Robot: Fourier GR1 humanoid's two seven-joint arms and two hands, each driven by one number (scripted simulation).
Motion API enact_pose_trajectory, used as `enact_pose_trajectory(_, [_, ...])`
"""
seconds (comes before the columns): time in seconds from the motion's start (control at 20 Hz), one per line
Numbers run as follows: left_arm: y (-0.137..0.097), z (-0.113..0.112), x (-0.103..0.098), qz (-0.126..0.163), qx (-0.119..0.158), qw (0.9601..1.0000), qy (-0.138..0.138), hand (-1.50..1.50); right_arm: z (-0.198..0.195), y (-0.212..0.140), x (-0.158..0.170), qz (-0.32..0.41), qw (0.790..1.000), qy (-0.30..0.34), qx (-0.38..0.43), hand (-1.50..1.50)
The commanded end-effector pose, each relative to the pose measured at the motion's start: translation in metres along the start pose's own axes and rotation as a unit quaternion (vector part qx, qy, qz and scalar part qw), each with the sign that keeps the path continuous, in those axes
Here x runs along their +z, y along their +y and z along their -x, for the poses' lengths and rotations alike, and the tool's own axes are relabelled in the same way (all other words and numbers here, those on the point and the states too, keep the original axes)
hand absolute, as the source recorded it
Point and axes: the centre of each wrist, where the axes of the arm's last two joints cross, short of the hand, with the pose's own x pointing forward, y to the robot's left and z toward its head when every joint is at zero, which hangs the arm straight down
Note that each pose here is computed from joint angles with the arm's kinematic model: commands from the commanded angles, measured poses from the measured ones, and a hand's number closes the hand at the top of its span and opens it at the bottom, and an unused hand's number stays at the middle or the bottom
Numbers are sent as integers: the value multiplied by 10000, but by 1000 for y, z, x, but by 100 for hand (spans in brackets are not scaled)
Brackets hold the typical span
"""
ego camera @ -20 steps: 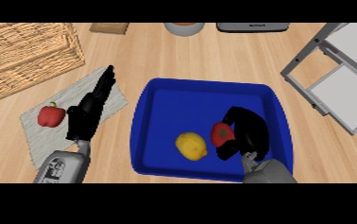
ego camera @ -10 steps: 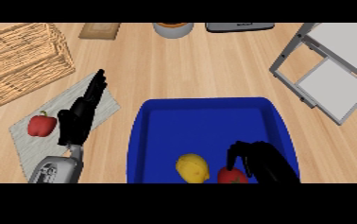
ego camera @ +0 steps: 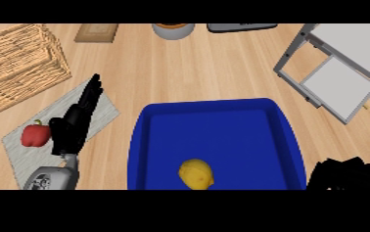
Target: Pick the tomato from the tray and place it in the tiered shelf
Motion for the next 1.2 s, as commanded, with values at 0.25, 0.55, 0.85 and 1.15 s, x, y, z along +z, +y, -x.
enact_pose_trajectory(0.25, [4,1,3,74,-43,9999,-111,0,7,-112,46,1401,9898,-93,241,150])
enact_pose_trajectory(0.55, [-22,-9,2,322,-31,9993,-181,0,14,-203,87,2210,9740,20,497,150])
enact_pose_trajectory(0.85, [-26,-3,-1,468,-91,9984,-292,0,16,-254,114,2580,9655,181,284,150])
enact_pose_trajectory(1.15, [-29,-19,-16,514,-27,9983,-266,0,4,-280,79,2908,9549,461,384,150])
